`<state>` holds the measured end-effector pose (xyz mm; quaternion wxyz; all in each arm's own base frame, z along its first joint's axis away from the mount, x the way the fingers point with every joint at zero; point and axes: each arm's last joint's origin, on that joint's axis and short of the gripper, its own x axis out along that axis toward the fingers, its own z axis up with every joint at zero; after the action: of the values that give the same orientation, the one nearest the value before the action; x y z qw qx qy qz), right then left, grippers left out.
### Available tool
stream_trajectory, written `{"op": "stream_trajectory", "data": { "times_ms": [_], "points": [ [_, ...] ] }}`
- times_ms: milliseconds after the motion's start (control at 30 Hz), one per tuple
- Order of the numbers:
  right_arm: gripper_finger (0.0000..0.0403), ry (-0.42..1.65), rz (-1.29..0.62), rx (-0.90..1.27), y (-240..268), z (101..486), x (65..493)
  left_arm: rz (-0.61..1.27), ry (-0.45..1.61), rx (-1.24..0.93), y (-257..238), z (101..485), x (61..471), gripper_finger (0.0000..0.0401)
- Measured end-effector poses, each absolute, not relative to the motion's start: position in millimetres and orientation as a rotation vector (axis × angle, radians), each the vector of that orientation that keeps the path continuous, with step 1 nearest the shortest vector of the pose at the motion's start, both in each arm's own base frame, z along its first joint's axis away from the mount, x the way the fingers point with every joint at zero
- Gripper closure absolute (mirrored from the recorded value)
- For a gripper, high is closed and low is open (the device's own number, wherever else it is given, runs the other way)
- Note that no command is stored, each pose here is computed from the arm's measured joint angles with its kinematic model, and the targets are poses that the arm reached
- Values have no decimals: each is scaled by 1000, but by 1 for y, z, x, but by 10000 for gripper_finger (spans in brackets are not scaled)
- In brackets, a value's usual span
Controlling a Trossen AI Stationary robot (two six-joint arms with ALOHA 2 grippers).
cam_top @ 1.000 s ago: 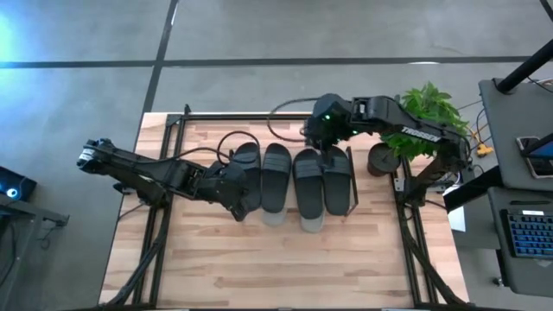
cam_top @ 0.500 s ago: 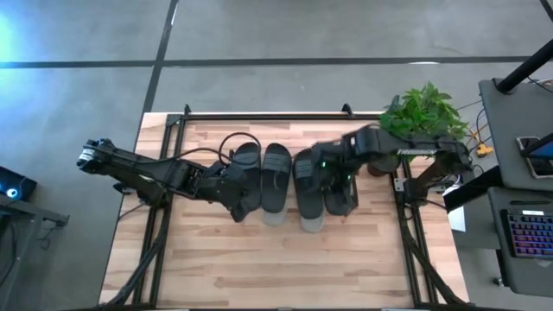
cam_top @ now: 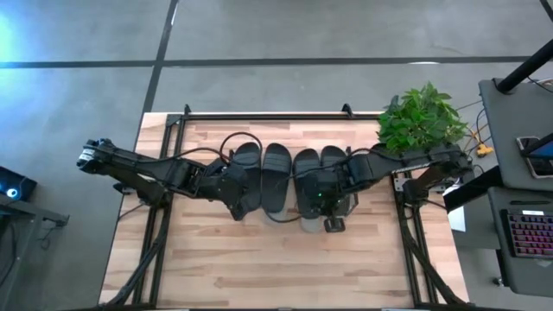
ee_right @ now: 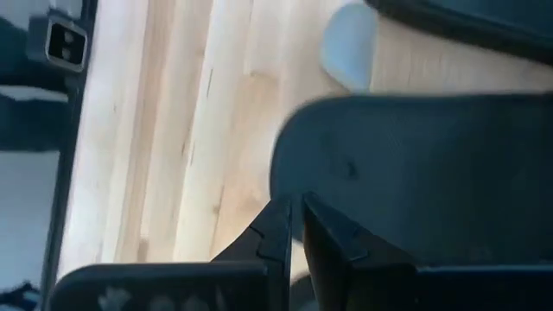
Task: Pick and place slides into the shelf
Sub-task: Adjust the black slippers on the shelf
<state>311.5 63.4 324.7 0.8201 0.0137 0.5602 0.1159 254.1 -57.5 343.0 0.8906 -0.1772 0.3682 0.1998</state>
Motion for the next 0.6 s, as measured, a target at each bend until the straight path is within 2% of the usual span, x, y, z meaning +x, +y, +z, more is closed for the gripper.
{"op": "stream_trajectory", "data": {
  "times_ms": [367,600],
  "points": [
    [381,1248,222,139,86,311,318,341,809,-304,-59,340,254,390],
    [381,1192,78,113,86,321,320,329,818,-294,-59,339,254,390]
  ]
}}
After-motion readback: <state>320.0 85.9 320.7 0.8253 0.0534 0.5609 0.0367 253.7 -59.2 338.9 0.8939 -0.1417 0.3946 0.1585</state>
